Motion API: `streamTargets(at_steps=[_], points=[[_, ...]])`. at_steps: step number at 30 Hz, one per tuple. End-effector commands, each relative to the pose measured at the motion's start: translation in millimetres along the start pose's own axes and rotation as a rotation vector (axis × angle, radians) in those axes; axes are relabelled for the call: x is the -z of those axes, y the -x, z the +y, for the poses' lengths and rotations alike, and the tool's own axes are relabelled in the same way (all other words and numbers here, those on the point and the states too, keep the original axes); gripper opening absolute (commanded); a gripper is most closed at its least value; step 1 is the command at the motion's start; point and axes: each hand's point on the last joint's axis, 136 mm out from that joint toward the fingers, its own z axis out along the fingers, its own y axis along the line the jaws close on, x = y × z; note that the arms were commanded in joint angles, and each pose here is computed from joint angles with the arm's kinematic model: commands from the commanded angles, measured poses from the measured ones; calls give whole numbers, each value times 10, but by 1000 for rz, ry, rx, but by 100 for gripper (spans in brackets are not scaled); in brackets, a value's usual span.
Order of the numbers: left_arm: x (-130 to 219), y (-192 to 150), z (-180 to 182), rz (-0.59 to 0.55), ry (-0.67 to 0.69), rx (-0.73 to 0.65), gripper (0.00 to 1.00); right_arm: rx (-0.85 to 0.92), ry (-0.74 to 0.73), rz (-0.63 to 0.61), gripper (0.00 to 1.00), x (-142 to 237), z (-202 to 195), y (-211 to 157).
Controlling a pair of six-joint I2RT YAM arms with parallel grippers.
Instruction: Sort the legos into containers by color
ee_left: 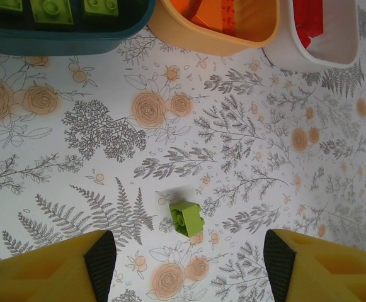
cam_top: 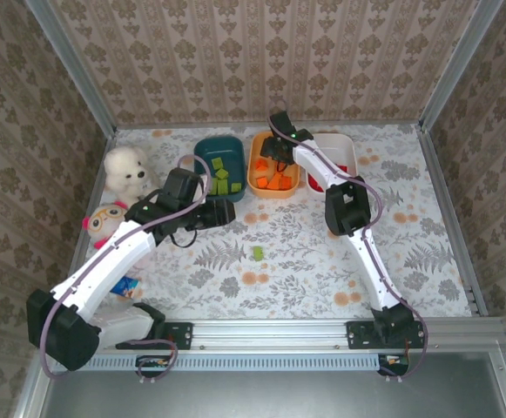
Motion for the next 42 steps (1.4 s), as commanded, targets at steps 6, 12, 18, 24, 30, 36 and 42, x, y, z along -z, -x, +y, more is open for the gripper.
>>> streamTargets(at_steps=[6,12,18,24,30,36,42], points=[[-103,-153,-97,109,-5,-133,67,95,60,-137,80,661,428,410],[-271,-352,-68,194,52,-174,68,78,101,-219,76,1479,567,711],[-525,-511,-103,269,125,-144,70,111,251,-298,71,2498,660,574],[-825,-690,-172,370,226,-86,71,200,342,-183,72,3065,251,-440],[-1006,-931,-149,489,369,-31,71,245,515,-34,75,3628,-264,-1501],[-1108,-1104,-92,564,462,14,71,222,514,37,78,3914,-781,-2085],[-1276,-1179,-38,570,489,21,71,212,511,25,78,3994,-853,-2116]])
